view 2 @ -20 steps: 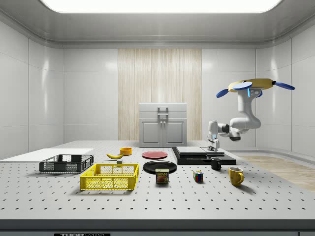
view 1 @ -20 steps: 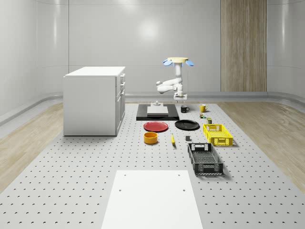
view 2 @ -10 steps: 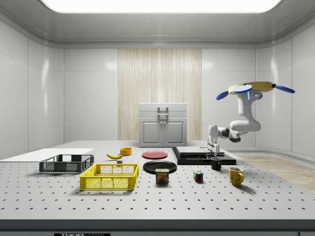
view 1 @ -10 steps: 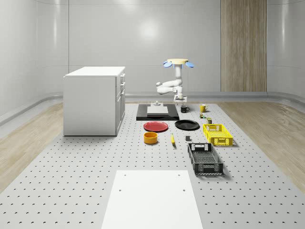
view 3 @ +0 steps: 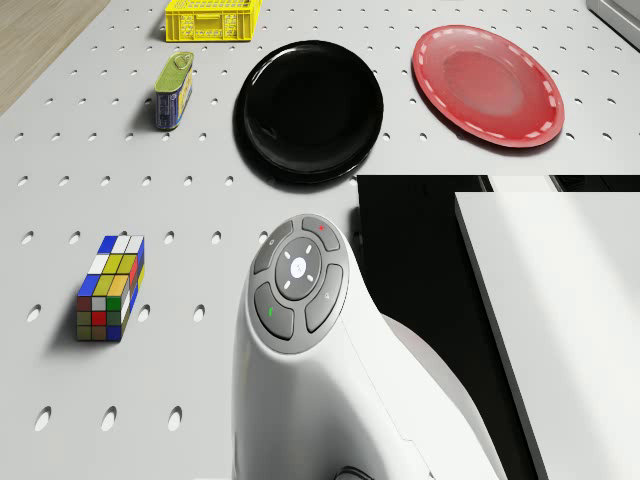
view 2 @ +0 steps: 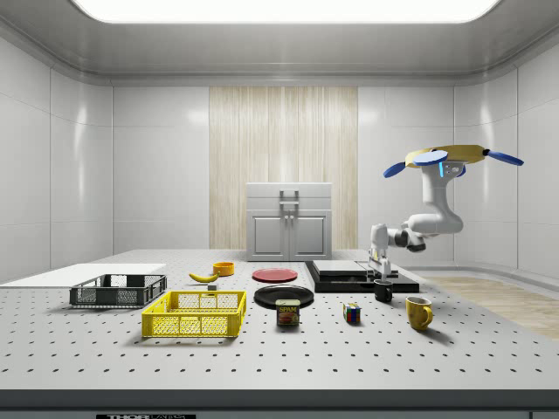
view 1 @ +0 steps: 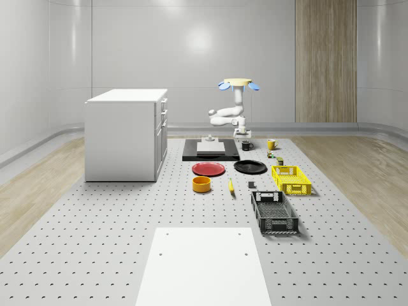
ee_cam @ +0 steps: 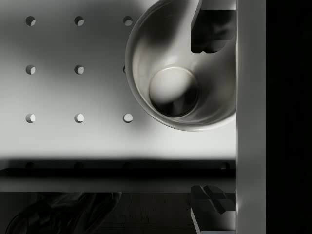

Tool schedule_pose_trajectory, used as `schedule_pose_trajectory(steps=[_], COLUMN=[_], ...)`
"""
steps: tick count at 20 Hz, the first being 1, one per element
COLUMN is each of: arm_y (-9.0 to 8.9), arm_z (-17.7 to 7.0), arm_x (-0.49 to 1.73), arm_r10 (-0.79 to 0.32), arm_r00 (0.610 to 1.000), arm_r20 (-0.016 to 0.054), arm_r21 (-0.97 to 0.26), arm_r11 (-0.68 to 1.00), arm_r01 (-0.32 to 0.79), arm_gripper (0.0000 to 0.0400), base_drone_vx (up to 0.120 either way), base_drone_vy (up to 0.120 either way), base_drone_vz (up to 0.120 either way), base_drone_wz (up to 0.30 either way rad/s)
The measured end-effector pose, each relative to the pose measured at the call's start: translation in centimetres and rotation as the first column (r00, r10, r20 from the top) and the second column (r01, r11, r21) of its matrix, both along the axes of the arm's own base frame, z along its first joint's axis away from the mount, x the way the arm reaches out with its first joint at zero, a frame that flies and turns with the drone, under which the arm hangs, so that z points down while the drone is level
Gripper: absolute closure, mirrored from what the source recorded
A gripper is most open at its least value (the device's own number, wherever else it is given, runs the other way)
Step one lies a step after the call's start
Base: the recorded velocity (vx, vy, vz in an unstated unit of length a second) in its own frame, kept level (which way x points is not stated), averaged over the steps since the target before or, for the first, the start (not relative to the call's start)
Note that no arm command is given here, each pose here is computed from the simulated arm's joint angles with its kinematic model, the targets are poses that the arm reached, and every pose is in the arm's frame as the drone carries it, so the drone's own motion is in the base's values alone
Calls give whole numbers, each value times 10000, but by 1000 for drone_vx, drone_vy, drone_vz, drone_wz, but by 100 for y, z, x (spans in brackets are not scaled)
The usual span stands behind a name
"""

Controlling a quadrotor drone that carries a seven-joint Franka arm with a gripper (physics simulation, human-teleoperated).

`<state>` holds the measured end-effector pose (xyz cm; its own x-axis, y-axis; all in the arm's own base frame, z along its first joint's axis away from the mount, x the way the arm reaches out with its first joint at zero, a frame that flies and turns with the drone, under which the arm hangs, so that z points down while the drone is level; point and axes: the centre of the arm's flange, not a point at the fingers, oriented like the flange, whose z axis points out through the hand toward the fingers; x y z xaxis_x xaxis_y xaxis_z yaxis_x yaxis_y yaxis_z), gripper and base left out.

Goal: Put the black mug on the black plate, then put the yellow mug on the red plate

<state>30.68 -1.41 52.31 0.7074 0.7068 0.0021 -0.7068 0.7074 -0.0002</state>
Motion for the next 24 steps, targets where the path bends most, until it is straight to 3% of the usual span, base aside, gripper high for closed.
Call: schedule_pose_trajectory(steps=[8, 19, 20, 22, 24], arm_y=[-16, -6, -4, -2, -1], arm_z=[166, 213, 214, 215, 215], arm_x=[0, 0, 0, 0, 0], arm_r10=[2, 3, 3, 3, 3], arm_r00=[10000, 10000, 10000, 10000, 10000], arm_r20=[1, 1, 1, 1, 1], arm_r21=[-1, -2, -2, -2, -1], arm_r11=[10000, 10000, 10000, 10000, 10000], arm_r01=[-2, -3, -3, -3, -3], arm_gripper=[0, 0, 24, 132, 198], base_drone_vx=[0, 0, 0, 0, 0], base_drone_vy=[0, 0, 0, 0, 0], base_drone_vz=[0, 0, 0, 0, 0], base_drone_wz=[0, 0, 0, 0, 0])
